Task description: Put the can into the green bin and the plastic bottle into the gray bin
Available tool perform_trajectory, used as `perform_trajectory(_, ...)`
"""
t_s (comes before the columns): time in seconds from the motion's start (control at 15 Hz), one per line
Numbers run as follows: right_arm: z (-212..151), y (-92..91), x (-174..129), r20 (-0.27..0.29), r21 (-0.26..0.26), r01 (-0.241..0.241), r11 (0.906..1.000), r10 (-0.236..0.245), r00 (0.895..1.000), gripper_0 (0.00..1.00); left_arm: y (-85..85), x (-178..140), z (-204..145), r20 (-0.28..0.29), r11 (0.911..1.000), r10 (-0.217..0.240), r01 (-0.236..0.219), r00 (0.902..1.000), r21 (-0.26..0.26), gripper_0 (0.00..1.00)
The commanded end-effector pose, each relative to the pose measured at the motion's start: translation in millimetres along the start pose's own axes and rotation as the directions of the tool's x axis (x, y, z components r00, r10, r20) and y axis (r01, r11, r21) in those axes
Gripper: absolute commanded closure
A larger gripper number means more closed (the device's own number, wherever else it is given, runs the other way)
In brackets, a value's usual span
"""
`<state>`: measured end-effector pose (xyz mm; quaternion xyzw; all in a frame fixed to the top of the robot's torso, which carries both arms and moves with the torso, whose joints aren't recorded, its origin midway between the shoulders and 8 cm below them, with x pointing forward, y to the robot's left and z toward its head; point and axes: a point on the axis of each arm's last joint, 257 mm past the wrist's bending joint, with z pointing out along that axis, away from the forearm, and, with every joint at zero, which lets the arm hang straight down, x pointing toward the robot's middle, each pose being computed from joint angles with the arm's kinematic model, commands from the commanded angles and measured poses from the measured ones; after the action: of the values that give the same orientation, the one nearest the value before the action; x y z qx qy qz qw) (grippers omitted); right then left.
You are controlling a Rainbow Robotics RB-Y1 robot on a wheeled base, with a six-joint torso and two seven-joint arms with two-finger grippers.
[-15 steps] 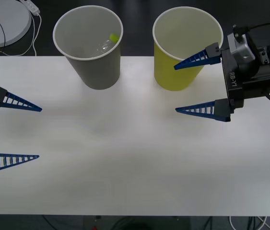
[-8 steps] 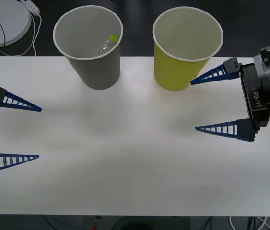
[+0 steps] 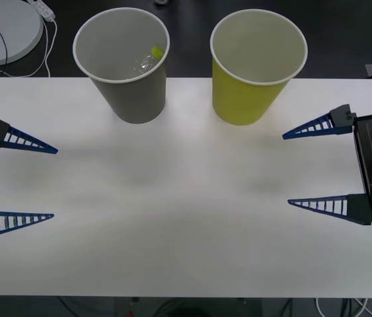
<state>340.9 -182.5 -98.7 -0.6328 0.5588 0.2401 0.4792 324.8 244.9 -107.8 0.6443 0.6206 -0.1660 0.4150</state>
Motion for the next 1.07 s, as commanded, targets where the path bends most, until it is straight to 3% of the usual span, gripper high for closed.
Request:
perform_trajectory(0.07, -1, 12.4, 5, 0.020, 0.012, -0.020, 0.9997, 0.019, 1.000, 0.00, 0.0, 0, 0, 0.000, 1.0000, 0.000, 0.000, 1.0000, 0.000, 0.00)
perform_trajectory(0.47, -4, 26.9, 9, 0.056, 0.025, -0.047, 0.9986, 0.046, 0.997, 0.00, 0.0, 0, 0, 0.000, 1.0000, 0.000, 0.000, 1.0000, 0.000, 0.00)
perform_trajectory(1.07, -9, 35.9, 8, 0.068, 0.003, -0.017, 0.9998, 0.017, 0.998, 0.00, 0.0, 0, 0, 0.000, 1.0000, 0.000, 0.000, 1.0000, 0.000, 0.00)
